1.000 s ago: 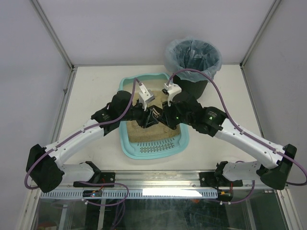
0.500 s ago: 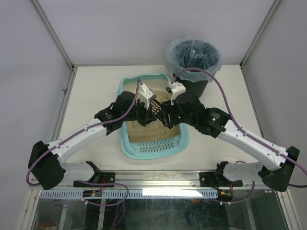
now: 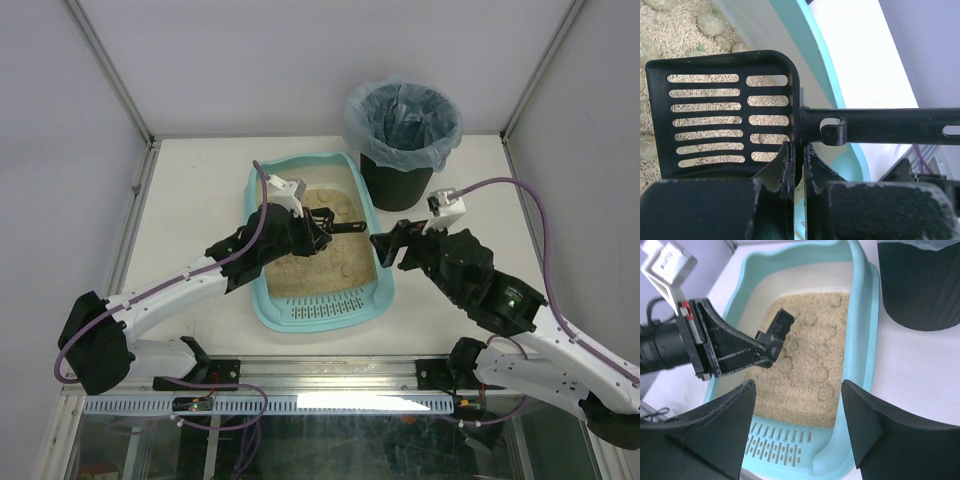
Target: Clean the litter box
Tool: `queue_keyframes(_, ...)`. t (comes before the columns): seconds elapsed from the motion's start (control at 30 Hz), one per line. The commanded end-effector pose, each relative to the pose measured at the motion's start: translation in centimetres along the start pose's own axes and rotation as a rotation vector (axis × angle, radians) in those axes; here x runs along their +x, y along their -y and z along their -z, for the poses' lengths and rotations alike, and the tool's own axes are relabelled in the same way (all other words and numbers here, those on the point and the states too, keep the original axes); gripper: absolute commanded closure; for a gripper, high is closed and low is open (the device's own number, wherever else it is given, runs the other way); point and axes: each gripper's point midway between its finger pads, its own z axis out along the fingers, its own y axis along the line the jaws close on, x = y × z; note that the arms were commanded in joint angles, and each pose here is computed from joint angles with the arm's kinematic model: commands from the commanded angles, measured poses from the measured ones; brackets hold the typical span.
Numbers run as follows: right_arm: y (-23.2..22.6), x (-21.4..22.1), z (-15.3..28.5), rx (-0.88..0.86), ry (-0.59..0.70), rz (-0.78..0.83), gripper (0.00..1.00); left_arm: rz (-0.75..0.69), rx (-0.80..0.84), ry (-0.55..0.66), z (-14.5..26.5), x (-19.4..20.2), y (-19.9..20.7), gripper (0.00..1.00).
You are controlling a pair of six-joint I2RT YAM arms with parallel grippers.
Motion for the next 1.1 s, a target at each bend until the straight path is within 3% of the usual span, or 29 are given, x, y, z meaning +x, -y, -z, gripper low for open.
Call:
queue_keyframes(0.0, -0.4, -3.8, -0.1, -0.004, 0.197, -0.179, 0.28, 0.195, 0.012, 0.189, 0.7, -3.7, 1.5, 1.0)
queue_keyframes(0.57, -4.6, -2.4, -6.6, -0.054, 0.167, -0.414, 0.28, 0.256, 0.012, 0.247, 1.4, -3.5, 0.8, 1.0)
queue_keyframes(0.9, -4.0, -1.3, -8.8, 0.025, 0.168, -0.412, 0.42, 0.239, 0.026, 0.236, 1.7, -3.0, 0.7, 1.0)
queue_keyframes(1.07, -4.2, -1.7, -9.5, 0.024, 0.18, -0.418, 0.42, 0.21, 0.033, 0.218, 1.4, -2.9, 1.0, 1.0)
